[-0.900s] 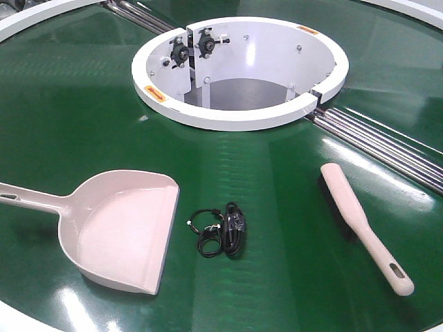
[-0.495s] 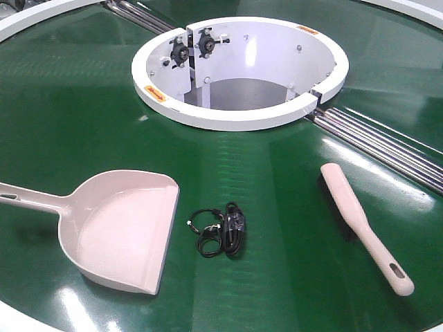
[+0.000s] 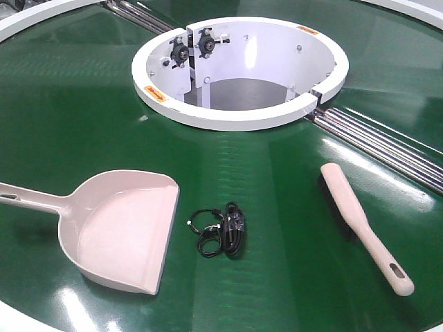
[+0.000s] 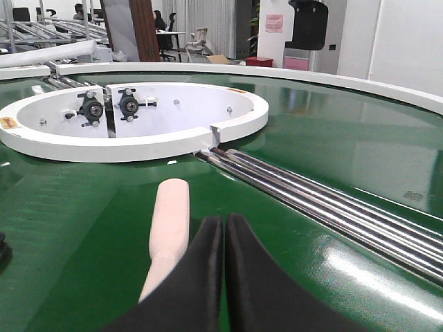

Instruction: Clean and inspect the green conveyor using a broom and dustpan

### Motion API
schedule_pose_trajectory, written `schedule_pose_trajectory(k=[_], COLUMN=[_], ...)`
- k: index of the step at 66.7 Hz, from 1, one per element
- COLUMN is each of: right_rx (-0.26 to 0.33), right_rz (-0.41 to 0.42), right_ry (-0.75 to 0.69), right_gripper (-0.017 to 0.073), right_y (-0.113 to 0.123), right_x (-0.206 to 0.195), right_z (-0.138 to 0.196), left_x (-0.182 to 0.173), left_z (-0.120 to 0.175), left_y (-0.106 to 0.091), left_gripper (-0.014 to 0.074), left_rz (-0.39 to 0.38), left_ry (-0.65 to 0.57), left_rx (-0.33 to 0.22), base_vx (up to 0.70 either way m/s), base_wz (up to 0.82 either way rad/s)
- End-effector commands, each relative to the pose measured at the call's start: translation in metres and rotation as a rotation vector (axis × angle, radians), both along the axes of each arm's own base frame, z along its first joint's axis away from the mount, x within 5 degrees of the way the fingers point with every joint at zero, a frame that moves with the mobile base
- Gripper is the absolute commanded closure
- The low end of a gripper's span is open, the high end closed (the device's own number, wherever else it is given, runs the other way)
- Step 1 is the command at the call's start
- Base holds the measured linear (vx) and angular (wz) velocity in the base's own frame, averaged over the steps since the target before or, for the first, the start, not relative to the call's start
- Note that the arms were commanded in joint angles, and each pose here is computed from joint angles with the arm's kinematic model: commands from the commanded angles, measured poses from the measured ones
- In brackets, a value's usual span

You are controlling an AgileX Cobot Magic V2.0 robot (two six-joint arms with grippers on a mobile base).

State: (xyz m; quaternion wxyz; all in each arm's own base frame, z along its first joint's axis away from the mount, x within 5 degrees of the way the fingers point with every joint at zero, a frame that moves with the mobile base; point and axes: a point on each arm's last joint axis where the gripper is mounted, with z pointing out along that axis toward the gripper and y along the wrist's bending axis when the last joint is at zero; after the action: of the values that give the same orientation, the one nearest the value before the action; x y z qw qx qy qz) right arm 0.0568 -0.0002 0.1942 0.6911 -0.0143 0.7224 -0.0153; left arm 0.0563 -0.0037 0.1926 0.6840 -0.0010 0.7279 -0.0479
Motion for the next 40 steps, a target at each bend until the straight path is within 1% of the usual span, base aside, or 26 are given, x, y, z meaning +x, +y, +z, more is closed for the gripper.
schedule_pose_trajectory(k=[1, 11, 16, 22, 23, 28, 31, 34, 40], right_rx=[-0.01, -0.01, -0.01, -0.01, -0.01, -0.009, -0.009, -0.009, -0.003], right_rz=[-0.004, -0.004, -0.004, -0.004, -0.004, -0.004, -0.004, -0.004, -0.004], right_ry=[-0.073, -0.073, -0.073, -0.073, -0.073, -0.073, -0.073, -0.073, -0.073], right_gripper=[0.0569, 0.0569, 0.0569, 0.0569, 0.0569, 0.0569, 0.0569, 0.0569, 0.0569], right_y=[0.0, 0.0, 0.0, 0.0, 0.0, 0.0, 0.0, 0.0, 0.0], right_x=[0.0, 0.0, 0.0, 0.0, 0.0, 0.0, 0.0, 0.0, 0.0], right_z=[0.001, 0.001, 0.001, 0.001, 0.001, 0.001, 0.001, 0.001, 0.001], left_x=[0.0, 0.0, 0.0, -0.003, -0.005, -0.009, -0.011, -0.011, -0.005], left_z=[-0.003, 0.0, 0.006, 0.026, 0.032, 0.056, 0.071, 0.085, 0.106], left_y=[0.0, 0.0, -0.001, -0.001, -0.001, -0.001, -0.001, 0.0, 0.0], left_gripper=[0.0601, 0.0601, 0.0601, 0.0601, 0.0601, 0.0601, 0.0601, 0.0601, 0.0601], left_rz=[-0.001, -0.002, -0.005, -0.01, -0.011, -0.009, -0.006, -0.002, 0.006], left_ry=[-0.051, -0.085, -0.153, -0.285, -0.313, -0.377, -0.385, -0.364, -0.262], left_rx=[-0.016, -0.018, -0.021, -0.025, -0.019, 0.027, 0.036, 0.046, 0.053], base_vx=[0.0, 0.0, 0.0, 0.0, 0.0, 0.0, 0.0, 0.0, 0.0], base_wz=[0.0, 0.0, 0.0, 0.0, 0.0, 0.0, 0.0, 0.0, 0.0])
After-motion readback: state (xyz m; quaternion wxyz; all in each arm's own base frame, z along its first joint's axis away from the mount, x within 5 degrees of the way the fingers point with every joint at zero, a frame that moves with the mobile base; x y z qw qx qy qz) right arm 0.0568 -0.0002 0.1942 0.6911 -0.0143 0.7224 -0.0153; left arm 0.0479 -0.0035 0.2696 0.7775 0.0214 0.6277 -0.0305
